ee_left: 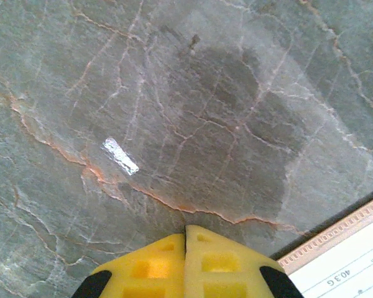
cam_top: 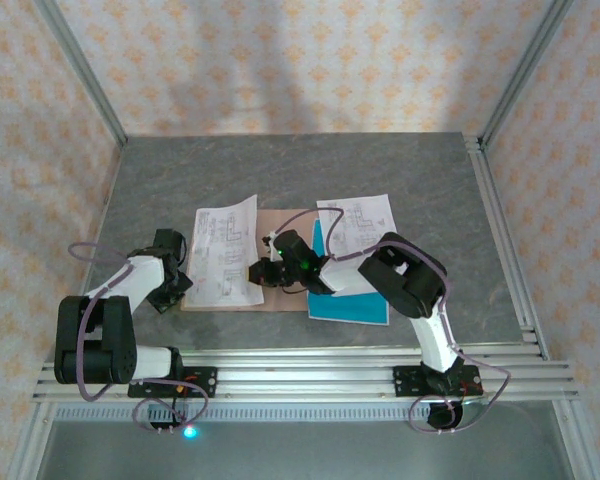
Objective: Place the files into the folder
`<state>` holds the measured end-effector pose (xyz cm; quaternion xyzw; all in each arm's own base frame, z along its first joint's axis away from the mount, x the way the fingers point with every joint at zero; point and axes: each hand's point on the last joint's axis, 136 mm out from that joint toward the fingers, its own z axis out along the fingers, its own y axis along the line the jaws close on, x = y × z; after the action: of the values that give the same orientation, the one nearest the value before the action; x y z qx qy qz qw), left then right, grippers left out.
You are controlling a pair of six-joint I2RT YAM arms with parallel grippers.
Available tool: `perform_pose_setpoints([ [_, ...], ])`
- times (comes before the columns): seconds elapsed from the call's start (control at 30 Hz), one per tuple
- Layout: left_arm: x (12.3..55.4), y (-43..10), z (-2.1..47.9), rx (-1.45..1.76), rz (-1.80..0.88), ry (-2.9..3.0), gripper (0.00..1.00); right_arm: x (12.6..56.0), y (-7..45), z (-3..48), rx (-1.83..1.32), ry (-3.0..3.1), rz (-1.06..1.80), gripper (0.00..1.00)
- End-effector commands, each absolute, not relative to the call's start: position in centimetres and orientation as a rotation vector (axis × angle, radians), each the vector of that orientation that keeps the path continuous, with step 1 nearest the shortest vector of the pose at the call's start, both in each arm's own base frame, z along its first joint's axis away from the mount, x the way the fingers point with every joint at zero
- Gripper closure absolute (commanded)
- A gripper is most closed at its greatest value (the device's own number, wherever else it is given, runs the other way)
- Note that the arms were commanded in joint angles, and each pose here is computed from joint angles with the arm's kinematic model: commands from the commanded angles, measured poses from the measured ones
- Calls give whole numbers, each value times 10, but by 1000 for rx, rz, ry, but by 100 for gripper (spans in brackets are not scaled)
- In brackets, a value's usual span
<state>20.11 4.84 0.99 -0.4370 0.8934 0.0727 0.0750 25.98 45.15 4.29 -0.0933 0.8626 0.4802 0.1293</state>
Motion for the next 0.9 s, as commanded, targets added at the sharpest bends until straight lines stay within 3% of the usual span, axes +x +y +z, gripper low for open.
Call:
perform_pose_setpoints([
  [0.0, 212, 11, -9, -1311, -57, 2736, 100, 261, 458, 43, -265, 2510, 1386, 100],
  [0.87, 214, 8, -10, -1299, -77, 2733, 100, 253, 456, 29, -185, 2571, 1283, 100],
])
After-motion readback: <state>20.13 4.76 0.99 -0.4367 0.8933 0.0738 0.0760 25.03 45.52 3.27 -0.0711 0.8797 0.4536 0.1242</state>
